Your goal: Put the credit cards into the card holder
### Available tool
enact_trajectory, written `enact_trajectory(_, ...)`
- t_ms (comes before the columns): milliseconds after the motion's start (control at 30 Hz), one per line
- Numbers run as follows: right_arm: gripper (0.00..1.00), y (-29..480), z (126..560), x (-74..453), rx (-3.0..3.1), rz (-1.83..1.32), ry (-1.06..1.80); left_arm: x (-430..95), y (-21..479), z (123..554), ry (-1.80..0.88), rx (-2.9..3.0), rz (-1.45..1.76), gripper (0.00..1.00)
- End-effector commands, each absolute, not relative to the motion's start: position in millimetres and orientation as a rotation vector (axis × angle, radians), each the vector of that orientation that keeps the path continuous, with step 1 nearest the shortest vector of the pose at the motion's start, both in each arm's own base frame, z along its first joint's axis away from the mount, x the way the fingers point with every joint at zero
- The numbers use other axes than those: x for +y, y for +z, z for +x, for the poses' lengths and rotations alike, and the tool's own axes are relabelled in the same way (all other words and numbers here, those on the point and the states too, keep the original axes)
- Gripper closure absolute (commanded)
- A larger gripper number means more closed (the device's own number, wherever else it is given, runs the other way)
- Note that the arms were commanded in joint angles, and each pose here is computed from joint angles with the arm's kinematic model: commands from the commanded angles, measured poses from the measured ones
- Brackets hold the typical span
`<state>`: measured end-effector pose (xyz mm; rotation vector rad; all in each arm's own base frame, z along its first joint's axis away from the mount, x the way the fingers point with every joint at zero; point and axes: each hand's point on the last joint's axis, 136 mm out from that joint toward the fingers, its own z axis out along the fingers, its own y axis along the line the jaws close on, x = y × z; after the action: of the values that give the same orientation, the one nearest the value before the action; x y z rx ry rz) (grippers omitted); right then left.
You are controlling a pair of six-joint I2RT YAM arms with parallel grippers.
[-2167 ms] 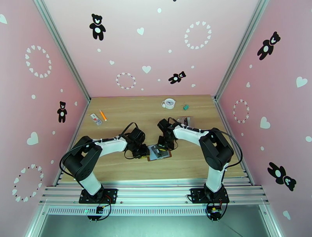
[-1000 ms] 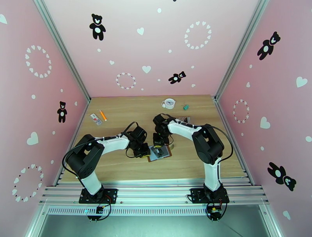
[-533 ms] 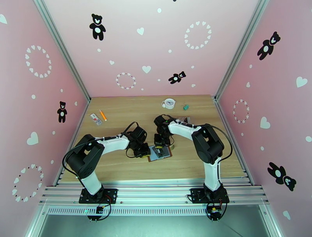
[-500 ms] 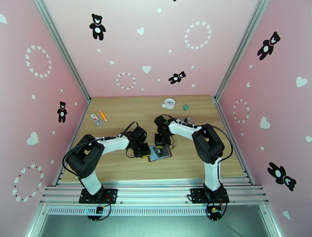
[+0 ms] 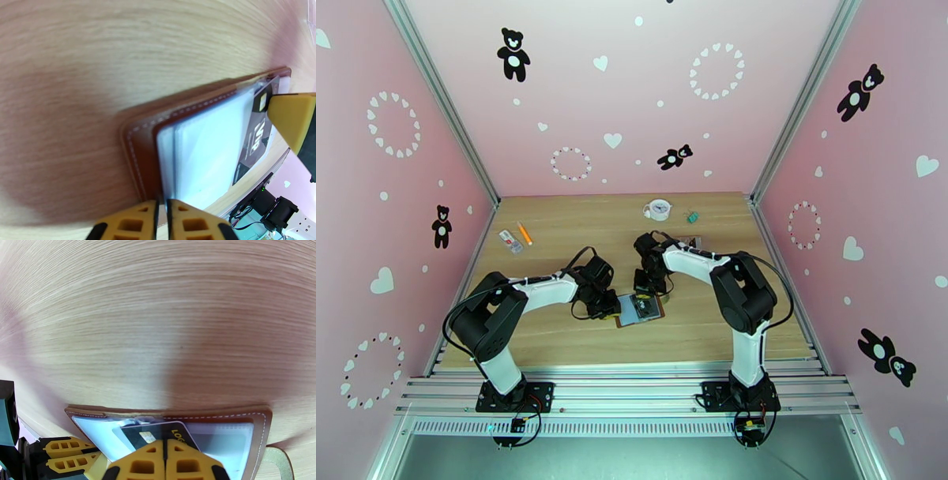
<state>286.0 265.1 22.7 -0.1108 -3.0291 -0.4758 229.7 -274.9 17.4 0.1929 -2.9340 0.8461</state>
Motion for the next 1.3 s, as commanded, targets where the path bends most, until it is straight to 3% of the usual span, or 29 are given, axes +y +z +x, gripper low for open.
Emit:
enact_trajectory(0,0.90,38,287,262,-3.063,-0.126,-0.495,-264,-4,217,0.738,-2.916,0.220,0.85)
enact_trajectory(233,0.78,61,285,257,-3.110,-0.106,-0.529,-264,-4,218,0.744,-2.916,0.217,0.85)
enact_trajectory(533,0.72,40,261,233,-3.085,-0.110,-0.399,-265,-5,218,0.744,-2.913,0.218,0.85)
enact_trajectory(1267,0.70,15,239,242,-3.004,-0.064,-0.374,-264,-4,218,0.740,-2.914,0.214,0.85)
